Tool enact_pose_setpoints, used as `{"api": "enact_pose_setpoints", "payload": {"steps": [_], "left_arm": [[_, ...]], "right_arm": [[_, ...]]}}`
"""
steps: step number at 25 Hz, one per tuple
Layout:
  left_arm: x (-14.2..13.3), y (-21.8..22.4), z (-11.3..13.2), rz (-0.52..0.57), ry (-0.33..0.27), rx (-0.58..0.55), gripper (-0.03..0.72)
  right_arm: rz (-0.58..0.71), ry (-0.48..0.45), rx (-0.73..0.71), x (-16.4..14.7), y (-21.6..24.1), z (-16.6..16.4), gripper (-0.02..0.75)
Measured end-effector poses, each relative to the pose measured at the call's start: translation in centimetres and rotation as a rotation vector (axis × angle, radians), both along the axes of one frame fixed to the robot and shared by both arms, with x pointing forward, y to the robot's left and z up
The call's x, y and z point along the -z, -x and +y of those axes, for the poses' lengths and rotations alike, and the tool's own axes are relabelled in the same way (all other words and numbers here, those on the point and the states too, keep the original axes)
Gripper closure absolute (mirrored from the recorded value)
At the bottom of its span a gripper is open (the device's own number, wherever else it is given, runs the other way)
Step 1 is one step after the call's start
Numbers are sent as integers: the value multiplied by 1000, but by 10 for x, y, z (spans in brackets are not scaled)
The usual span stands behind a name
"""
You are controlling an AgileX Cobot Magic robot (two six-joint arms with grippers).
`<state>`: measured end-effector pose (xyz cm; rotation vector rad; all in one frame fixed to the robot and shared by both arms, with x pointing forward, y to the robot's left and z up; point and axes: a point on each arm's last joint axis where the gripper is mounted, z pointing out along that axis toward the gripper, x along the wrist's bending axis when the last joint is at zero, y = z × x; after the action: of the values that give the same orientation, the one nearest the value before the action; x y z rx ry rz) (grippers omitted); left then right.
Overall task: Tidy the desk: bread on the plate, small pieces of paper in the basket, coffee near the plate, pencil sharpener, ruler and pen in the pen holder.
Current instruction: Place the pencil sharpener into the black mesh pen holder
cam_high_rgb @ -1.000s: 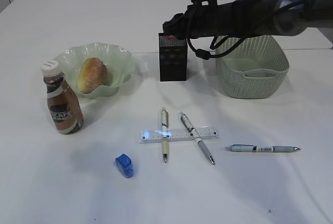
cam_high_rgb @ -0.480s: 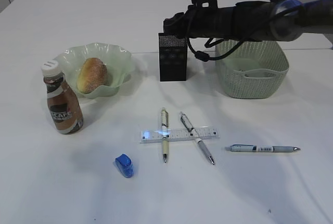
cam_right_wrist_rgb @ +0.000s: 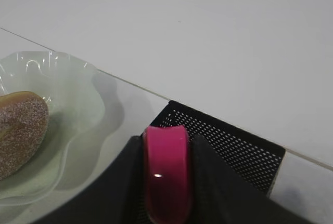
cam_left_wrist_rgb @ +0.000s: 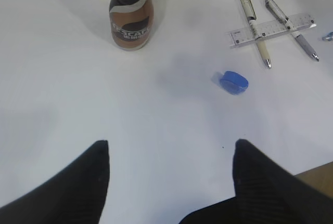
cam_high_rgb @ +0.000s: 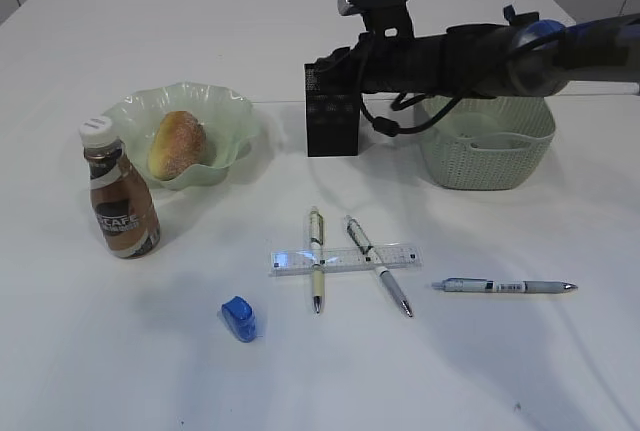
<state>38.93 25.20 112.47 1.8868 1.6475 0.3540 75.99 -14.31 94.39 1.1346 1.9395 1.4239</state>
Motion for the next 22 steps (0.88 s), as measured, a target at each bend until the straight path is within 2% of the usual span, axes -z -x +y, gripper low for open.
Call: {"api": "enact_pose_setpoints", "payload": {"steps": [1,3,5,7,15,16,17,18,19,22], "left_arm": [[0,0,0,0,0,0,169],[0,0,0,0,0,0,169],[0,0,0,0,0,0,169],[0,0,0,0,0,0,169],[0,0,0,-1,-1,2,169],[0,0,0,-1,-1,2,169],[0,0,0,-1,-1,2,169],[0,0,0,-1,-1,2,169],[0,0,0,-1,-1,2,169],[0,0,0,-1,-1,2,169]], "right_arm": [[2,0,0,1,0,0,489],[-3,8,-2,1,0,0,375],[-4,9,-2,1,0,0,310],[-4,10,-3,1,0,0,283],[-47,-37,-76,-15,2,6,262],[-87,-96,-181,-32,9,14,260],[-92,-101,-191,-34,10,15,260],[-124,-151,-295,-47,18,21,260],[-124,-151,-295,-47,18,21,260],[-118,-210,-464,-62,34,30,260]]}}
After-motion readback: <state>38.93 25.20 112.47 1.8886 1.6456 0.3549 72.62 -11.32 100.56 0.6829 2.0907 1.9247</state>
